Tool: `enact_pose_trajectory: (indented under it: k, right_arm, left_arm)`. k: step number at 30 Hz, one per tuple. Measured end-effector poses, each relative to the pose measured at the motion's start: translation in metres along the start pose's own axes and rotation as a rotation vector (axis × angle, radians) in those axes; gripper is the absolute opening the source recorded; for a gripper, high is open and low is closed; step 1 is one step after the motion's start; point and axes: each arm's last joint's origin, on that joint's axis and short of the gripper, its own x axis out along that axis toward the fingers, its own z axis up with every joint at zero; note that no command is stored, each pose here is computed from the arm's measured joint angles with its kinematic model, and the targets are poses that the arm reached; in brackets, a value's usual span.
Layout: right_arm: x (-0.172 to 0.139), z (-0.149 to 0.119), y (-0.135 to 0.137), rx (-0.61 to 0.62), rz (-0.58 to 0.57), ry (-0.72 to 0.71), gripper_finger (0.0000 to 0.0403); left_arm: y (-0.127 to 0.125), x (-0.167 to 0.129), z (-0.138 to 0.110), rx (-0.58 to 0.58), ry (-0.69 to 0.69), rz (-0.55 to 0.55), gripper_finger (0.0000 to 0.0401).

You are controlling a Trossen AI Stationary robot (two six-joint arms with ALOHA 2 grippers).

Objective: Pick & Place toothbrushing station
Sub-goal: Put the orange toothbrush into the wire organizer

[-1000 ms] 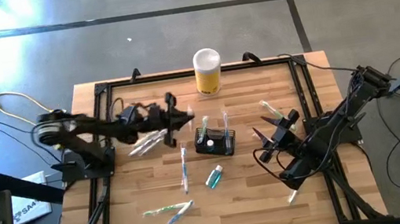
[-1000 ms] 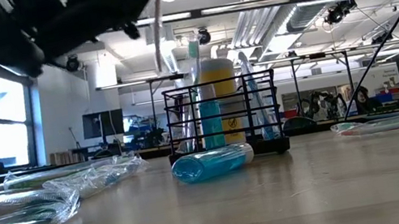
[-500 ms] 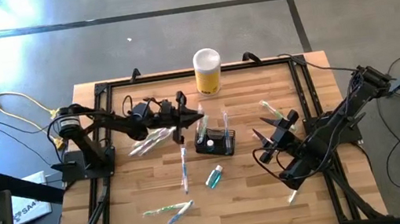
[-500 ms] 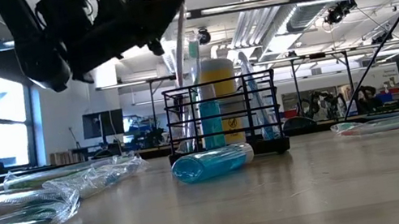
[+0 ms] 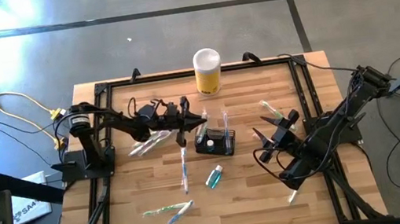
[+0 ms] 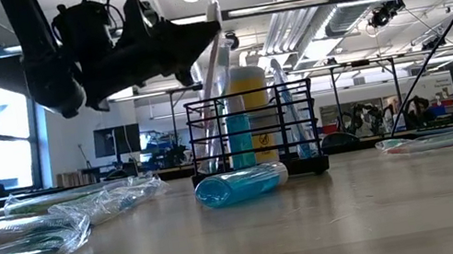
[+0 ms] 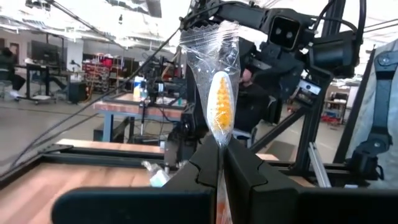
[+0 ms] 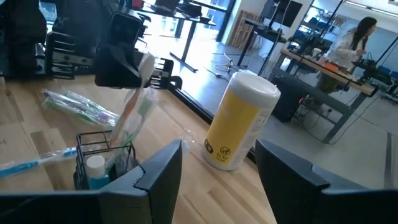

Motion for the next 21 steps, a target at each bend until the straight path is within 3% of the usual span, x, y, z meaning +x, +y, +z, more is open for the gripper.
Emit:
enact_pose_trajectory:
  k: [9,21]
  right_arm:
    - [0.0,-0.0006,0.0003,-0.001,0.011,0.019,0.0195]
    - [0.0,0.0001,0.0007,0.008,0.005,0.006,0.0195]
  left_arm:
    - [-0.0018,-0.0099,-0.0101,-0.025,0.03,0.004,0.0002]
    - [-0.0025,-0.0014,-0.0055,-0.002,0.003,-0.026,0.0002]
